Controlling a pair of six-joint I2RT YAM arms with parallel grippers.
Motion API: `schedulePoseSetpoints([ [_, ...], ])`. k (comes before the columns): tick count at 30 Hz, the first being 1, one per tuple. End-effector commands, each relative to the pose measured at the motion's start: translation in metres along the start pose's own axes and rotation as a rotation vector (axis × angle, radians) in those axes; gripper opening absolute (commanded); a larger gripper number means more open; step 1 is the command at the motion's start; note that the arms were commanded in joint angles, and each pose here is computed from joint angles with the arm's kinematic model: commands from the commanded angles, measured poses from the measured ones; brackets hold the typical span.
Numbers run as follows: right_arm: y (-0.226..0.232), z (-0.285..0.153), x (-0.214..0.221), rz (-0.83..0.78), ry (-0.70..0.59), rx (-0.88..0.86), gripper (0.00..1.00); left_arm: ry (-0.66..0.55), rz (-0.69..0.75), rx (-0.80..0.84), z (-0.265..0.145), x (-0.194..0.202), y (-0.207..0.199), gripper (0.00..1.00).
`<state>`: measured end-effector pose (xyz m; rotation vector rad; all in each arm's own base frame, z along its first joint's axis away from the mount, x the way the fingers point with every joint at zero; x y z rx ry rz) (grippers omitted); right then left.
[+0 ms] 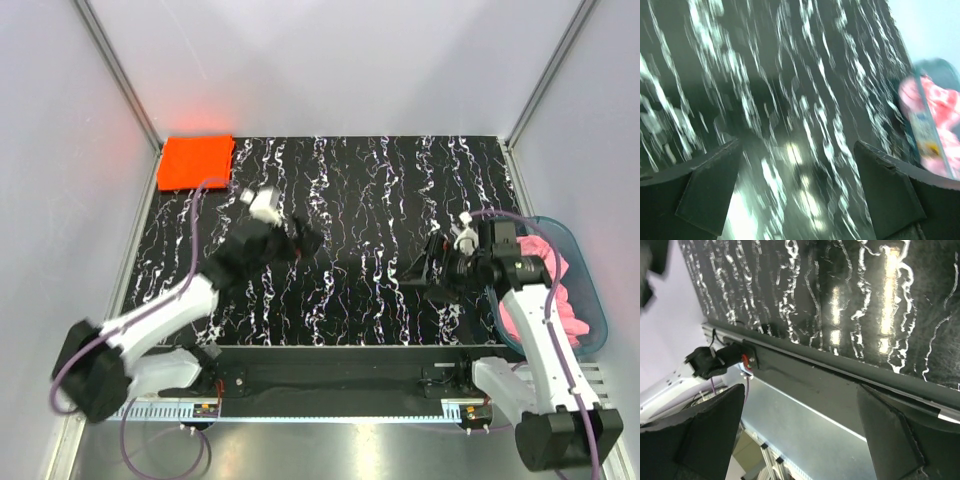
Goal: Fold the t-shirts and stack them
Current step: Reset both grippers
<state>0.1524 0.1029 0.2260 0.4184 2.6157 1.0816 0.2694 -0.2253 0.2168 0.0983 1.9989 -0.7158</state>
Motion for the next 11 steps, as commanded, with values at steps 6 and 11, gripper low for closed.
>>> schedulePoseSetpoints([
  [6,-0.018,0.030,0.000,0.029,-0.116,-0.120,1.00,-0.093,-0.451,0.260,-0.089,0.058,-0.012,0.99],
  [11,-0.043,0.068,0.010,0.103,-0.096,-0.240,1.00,-0.175,-0.594,0.380,-0.114,0.091,0.010,0.99],
])
Point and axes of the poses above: each gripper's point midway between its finger pads, its own z axis out along the fingers, its own y axis along the line the jaws close on, x = y × z, the point moved 5 cm from there along -z, back along the fingers, and after that the axes turned 5 degrees about z, right-handed, at the moved point
